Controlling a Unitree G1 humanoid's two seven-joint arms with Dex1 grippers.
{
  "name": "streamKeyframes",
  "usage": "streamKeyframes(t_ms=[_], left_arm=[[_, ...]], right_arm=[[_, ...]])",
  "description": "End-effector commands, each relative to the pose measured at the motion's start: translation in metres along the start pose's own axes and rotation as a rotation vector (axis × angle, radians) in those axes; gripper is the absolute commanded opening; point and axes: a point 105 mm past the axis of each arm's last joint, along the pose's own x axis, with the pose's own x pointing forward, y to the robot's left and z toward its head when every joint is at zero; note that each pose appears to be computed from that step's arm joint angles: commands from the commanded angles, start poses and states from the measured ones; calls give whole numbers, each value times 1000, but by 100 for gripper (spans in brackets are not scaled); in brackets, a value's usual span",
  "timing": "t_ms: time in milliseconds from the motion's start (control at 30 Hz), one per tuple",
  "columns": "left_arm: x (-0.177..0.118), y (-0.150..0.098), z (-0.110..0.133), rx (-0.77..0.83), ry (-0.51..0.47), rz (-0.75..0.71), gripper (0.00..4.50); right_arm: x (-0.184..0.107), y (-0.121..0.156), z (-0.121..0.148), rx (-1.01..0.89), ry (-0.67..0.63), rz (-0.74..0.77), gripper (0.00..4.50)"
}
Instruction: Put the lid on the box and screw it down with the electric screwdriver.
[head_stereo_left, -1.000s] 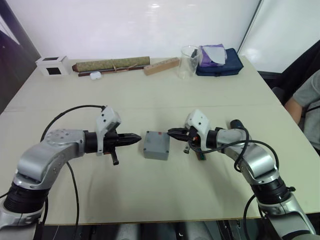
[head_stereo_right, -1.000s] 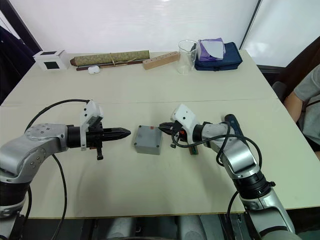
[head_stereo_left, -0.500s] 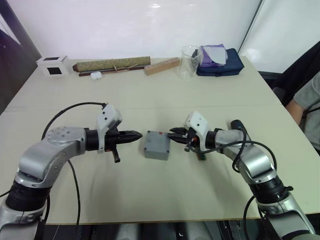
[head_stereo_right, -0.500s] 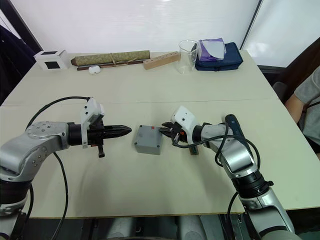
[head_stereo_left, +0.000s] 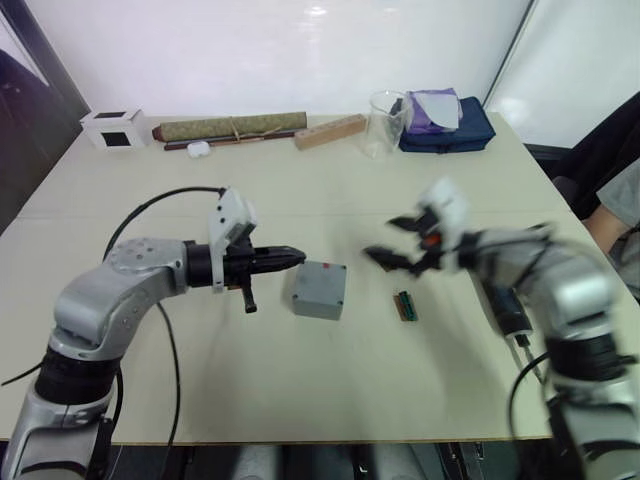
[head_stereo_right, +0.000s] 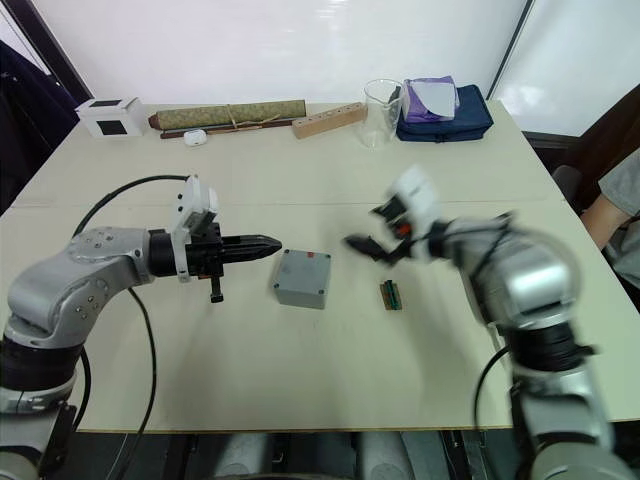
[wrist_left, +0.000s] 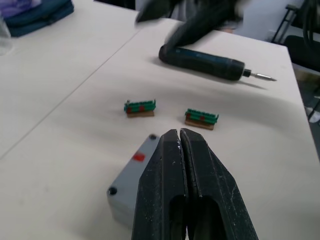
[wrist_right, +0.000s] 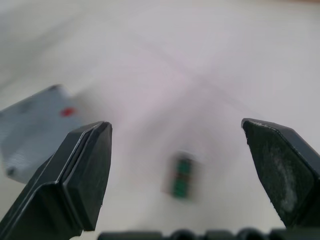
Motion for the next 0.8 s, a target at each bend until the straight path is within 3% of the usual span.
streamKeyframes(t_ms=[33,233,367,800], left_arm=[[7,-12,12,68,-20,-67,0],[18,-24,14,143,1,-149,0],[23,-28,13,153,-5,-156,0],[11,-39,11,120,13,-64,0]], right_arm=[[-11,0,-1,73,68,2,444],[-61,-40,-56,270,461,-184,444],[-73,-39,-96,408,686,-174,444],[-39,-47,-133,410,787,-76,444]])
